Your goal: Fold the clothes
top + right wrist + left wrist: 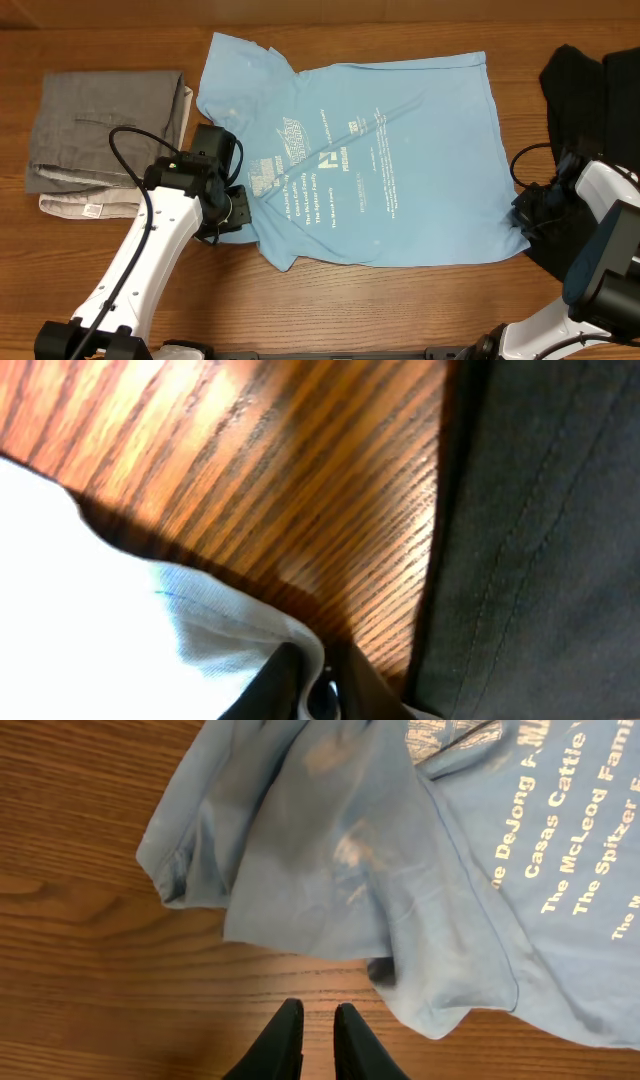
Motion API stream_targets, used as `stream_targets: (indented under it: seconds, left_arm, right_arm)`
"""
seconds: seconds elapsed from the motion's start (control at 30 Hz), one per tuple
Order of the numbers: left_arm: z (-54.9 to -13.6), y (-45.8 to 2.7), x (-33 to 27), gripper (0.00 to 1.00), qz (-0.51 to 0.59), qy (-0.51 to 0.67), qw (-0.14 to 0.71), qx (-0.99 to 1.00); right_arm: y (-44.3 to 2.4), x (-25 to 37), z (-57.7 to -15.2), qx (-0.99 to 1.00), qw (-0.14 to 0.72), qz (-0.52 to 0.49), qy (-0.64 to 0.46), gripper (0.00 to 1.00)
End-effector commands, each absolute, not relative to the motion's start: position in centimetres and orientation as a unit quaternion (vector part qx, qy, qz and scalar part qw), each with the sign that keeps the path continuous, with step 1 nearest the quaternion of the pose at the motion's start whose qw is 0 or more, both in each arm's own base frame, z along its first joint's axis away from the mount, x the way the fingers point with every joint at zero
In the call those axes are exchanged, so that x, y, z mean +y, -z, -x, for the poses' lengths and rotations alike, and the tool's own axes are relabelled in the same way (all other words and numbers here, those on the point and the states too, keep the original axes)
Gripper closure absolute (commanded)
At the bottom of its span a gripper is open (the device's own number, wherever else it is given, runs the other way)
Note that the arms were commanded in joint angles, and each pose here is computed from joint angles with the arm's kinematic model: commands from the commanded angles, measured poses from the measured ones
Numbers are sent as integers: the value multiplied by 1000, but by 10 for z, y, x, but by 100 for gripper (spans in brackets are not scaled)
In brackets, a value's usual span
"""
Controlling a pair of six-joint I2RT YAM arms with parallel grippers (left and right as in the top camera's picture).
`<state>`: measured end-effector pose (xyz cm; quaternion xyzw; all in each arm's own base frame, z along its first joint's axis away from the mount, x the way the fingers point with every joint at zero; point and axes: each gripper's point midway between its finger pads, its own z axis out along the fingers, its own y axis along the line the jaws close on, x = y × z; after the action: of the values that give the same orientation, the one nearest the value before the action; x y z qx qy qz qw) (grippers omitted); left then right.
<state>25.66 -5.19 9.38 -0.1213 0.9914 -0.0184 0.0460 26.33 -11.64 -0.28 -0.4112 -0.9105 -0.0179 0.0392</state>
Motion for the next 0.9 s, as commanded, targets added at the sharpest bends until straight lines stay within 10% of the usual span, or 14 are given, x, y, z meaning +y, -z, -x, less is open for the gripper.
stream_targets:
  seconds: [0.0,0.37,0.87]
  left_arm:
    - [-259,-97,-46,85,134,11,49,990]
    - [-211,-75,-61,77,155,58,-53,985]
    - [-236,-54,-7,66,84,-37,17,996]
  right_arm:
    - [17,-111,-253,-910,61,410,18,85]
    - [16,-103,-259,-909,57,411,45,85]
    - [16,-102,-263,-909,52,411,53,85]
